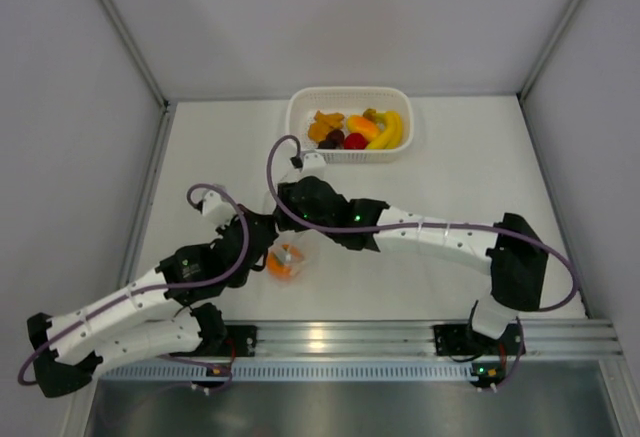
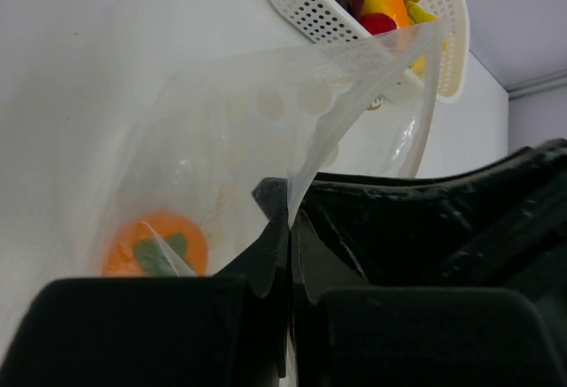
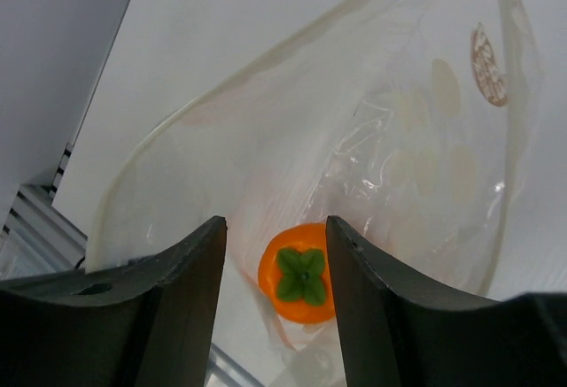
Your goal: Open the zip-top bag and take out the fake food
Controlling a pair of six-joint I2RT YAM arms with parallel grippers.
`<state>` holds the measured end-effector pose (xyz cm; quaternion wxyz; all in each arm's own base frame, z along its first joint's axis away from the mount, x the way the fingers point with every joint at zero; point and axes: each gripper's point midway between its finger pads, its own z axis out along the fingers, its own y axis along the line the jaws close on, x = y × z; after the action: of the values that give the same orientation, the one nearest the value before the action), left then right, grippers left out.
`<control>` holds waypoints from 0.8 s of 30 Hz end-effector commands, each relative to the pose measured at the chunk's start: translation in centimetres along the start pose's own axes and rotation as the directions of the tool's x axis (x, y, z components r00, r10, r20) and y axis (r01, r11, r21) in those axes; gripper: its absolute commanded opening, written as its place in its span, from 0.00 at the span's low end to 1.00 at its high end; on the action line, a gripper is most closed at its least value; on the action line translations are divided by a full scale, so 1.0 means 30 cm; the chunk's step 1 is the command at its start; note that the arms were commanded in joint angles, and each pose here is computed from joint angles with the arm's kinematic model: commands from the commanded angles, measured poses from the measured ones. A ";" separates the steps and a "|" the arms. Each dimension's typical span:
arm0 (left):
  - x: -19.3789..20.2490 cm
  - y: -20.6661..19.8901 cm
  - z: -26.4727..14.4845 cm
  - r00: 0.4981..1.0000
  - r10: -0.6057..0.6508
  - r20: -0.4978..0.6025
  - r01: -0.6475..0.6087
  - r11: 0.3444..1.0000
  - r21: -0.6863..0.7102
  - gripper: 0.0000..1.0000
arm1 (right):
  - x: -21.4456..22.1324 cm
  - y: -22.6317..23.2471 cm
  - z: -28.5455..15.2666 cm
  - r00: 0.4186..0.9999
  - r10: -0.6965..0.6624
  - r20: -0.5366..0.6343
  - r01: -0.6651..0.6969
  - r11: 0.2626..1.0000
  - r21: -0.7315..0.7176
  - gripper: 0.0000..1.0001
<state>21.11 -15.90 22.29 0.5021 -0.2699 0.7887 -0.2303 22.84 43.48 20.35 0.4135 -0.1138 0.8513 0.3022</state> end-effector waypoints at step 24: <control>-0.029 0.089 -0.039 0.999 -0.020 0.028 0.018 0.998 0.056 0.00 | 0.373 0.038 0.077 0.975 -0.145 -0.171 0.100 0.964 -0.246 0.62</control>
<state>19.50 -13.59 21.26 0.5042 -0.2679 0.7791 -0.2588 18.42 43.51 7.74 0.3082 -0.2059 0.8831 0.2875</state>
